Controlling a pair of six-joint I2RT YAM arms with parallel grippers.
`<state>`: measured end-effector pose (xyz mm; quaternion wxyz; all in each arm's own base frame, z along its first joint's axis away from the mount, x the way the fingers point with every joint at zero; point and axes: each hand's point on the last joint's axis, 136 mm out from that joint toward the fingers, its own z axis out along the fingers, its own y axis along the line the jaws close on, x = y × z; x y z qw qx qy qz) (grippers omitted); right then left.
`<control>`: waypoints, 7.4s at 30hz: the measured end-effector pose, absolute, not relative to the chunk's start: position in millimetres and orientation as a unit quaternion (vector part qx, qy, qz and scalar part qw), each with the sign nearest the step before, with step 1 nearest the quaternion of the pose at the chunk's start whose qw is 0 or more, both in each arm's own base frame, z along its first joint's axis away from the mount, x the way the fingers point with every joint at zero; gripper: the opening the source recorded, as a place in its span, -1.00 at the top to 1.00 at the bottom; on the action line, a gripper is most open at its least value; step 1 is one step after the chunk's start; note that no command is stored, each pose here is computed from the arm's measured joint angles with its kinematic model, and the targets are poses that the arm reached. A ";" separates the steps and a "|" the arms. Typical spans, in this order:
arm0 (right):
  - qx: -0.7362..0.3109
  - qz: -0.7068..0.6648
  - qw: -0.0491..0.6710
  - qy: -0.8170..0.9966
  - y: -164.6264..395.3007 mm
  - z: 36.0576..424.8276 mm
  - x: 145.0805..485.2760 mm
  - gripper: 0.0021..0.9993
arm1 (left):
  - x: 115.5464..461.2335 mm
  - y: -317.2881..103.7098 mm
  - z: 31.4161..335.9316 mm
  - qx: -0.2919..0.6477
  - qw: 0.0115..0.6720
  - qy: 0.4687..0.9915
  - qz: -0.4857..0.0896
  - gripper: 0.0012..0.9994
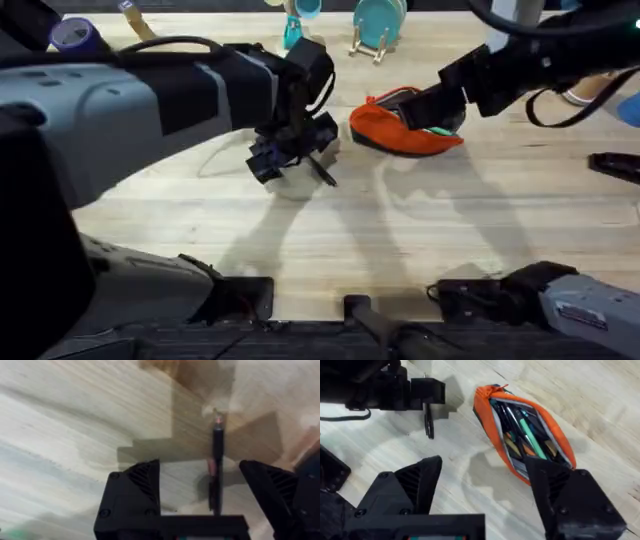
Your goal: Unzip the bag, pick up the pens from the table one at a time and place them inside, then zip the bag closed.
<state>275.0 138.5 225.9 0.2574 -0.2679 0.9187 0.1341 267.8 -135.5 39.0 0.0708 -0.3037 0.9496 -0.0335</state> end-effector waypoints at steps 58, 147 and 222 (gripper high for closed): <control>-0.239 0.065 0.405 0.880 90.1 304.8 223.1 -0.99 | 306.2 -155.1 77.1 -0.236 0.117 0.963 -0.063 0.92; -0.254 0.014 0.418 0.872 74.2 309.1 219.3 -1.00 | 341.3 -335.2 106.8 0.643 0.263 0.688 -0.210 0.92; -0.254 0.014 0.418 0.872 74.2 309.0 219.3 -0.99 | 337.3 -202.7 207.1 0.548 0.283 0.760 -0.207 -1.00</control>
